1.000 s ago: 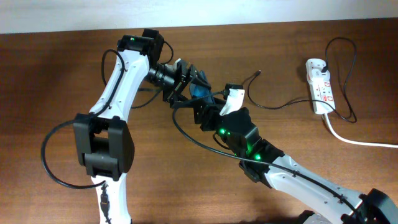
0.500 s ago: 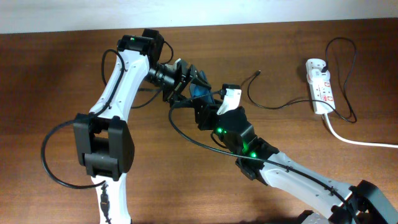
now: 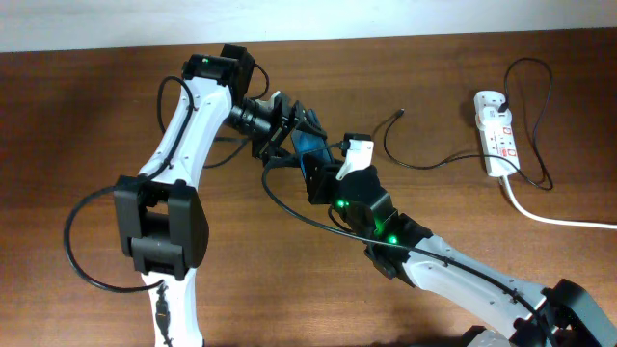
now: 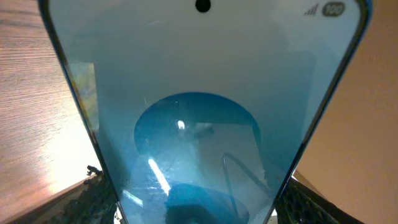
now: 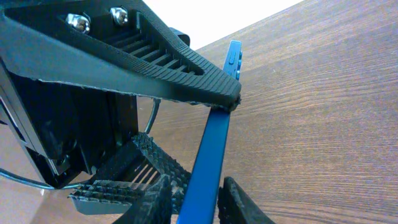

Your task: Plug charger to phone and switch on socket

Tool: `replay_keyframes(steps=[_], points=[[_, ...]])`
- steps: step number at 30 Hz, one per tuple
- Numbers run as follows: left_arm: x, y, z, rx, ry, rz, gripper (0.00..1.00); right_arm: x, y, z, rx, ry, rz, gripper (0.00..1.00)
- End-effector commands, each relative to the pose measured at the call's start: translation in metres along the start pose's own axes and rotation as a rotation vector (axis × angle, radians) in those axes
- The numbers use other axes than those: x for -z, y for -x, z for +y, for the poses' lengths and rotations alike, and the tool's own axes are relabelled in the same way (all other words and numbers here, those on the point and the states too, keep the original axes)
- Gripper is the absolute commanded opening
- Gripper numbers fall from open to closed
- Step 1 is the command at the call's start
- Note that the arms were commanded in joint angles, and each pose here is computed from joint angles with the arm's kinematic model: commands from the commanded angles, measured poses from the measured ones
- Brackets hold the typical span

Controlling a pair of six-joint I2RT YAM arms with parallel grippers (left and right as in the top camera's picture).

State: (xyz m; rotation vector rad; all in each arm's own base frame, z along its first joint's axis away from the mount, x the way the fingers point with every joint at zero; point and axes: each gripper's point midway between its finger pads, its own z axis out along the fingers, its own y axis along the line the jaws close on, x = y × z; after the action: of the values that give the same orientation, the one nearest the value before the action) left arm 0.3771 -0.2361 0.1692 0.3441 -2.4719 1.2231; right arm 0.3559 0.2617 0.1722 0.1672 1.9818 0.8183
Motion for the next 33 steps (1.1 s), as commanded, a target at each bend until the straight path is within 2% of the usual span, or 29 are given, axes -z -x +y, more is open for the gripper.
replay_keyframes(steps=[1,6,10,17,22,27,31,33], points=[[0.004,-0.002,-0.011,-0.040,-0.027,-0.003,0.60,-0.002,0.005,0.007,0.007,0.007,-0.013,0.25],[0.004,-0.002,-0.011,-0.040,-0.027,-0.003,0.60,-0.002,0.005,0.007,0.007,0.007,-0.012,0.21],[0.004,-0.002,-0.011,-0.040,-0.027,-0.003,0.61,-0.002,0.005,0.007,0.007,0.007,-0.012,0.15],[0.004,-0.002,-0.011,-0.040,-0.027,-0.003,0.64,-0.002,0.005,0.007,0.007,0.007,-0.012,0.14],[0.005,-0.002,-0.011,-0.039,-0.028,-0.003,0.76,-0.002,0.006,0.007,0.006,0.007,-0.015,0.14],[0.006,-0.002,-0.010,-0.038,-0.029,-0.005,0.99,-0.001,0.011,0.010,0.002,0.018,-0.033,0.13],[0.022,0.008,-0.007,-0.019,-0.065,-0.034,0.99,-0.002,0.021,0.010,-0.007,0.029,-0.063,0.13],[0.048,0.022,-0.004,-0.077,-0.105,-0.089,0.99,-0.001,0.027,-0.005,-0.014,-0.013,-0.061,0.10]])
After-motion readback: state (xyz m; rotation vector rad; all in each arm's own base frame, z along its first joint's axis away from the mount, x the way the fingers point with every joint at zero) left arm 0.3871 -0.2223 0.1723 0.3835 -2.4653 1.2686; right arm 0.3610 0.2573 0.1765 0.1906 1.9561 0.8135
